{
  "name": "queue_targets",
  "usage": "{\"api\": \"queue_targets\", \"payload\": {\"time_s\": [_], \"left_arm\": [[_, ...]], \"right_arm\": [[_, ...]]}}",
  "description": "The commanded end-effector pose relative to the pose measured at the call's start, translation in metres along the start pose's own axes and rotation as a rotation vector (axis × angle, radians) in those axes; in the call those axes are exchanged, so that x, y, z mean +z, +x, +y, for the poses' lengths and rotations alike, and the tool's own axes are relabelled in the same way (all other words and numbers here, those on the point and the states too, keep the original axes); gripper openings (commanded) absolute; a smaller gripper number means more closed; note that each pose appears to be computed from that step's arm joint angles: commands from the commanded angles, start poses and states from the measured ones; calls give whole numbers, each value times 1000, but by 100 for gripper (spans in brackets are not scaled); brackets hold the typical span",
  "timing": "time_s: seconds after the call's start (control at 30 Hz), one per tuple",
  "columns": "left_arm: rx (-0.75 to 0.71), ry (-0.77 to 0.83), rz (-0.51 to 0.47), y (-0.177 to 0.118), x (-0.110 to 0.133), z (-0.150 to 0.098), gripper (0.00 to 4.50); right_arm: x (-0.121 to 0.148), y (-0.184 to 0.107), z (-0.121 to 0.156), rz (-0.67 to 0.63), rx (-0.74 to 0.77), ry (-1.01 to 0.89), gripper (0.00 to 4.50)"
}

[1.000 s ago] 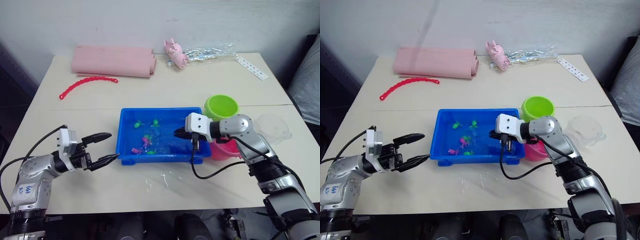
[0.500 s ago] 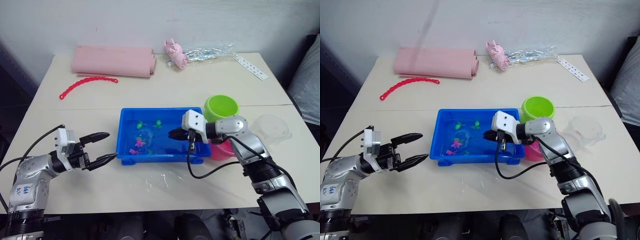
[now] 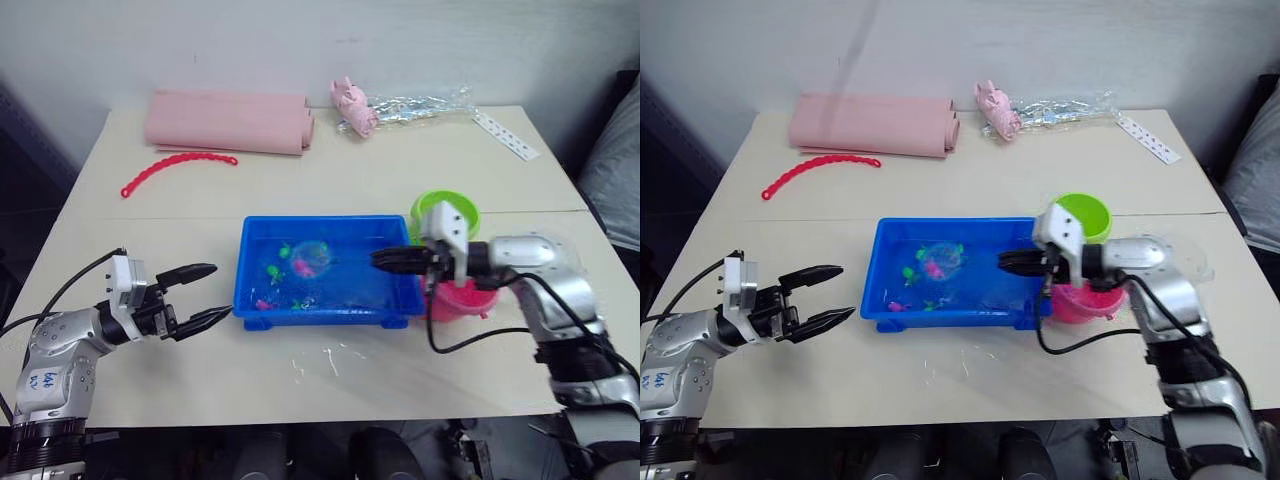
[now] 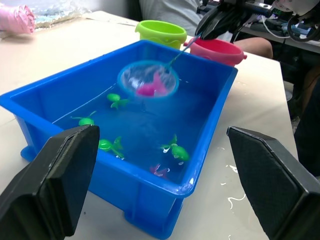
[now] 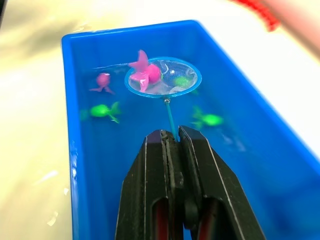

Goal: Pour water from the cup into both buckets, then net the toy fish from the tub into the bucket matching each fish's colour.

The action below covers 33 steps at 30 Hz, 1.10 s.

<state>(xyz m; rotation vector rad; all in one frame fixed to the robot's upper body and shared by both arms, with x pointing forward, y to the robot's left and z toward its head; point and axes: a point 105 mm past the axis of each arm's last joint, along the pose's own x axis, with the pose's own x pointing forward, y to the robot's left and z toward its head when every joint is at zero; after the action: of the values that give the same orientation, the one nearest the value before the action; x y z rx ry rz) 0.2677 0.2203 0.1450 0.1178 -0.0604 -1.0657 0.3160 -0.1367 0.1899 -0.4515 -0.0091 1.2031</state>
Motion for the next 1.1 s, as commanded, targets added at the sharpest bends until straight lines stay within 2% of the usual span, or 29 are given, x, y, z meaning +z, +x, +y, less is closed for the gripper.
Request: {"api": "queue_targets", "payload": {"time_s": [0.03,0.23,0.63,0.87,1.1], "left_arm": [[-27,39,-43,4,13,1,447],[-95,59,-74,25,20,2,447],[-193,29,-117,59,25,9,447],[-275,19,-136,73,29,2,447],[-353,19,-175,88,37,-9,447]], "right_arm": [[13,-20,2,-39,-11,-38,0],[1,-44,13,-23,-52,71,0],[-6,-63,26,-53,-190,170,0],[10,-87,32,-76,-269,142,0],[32,-136,40,-57,-440,117,0]]}}
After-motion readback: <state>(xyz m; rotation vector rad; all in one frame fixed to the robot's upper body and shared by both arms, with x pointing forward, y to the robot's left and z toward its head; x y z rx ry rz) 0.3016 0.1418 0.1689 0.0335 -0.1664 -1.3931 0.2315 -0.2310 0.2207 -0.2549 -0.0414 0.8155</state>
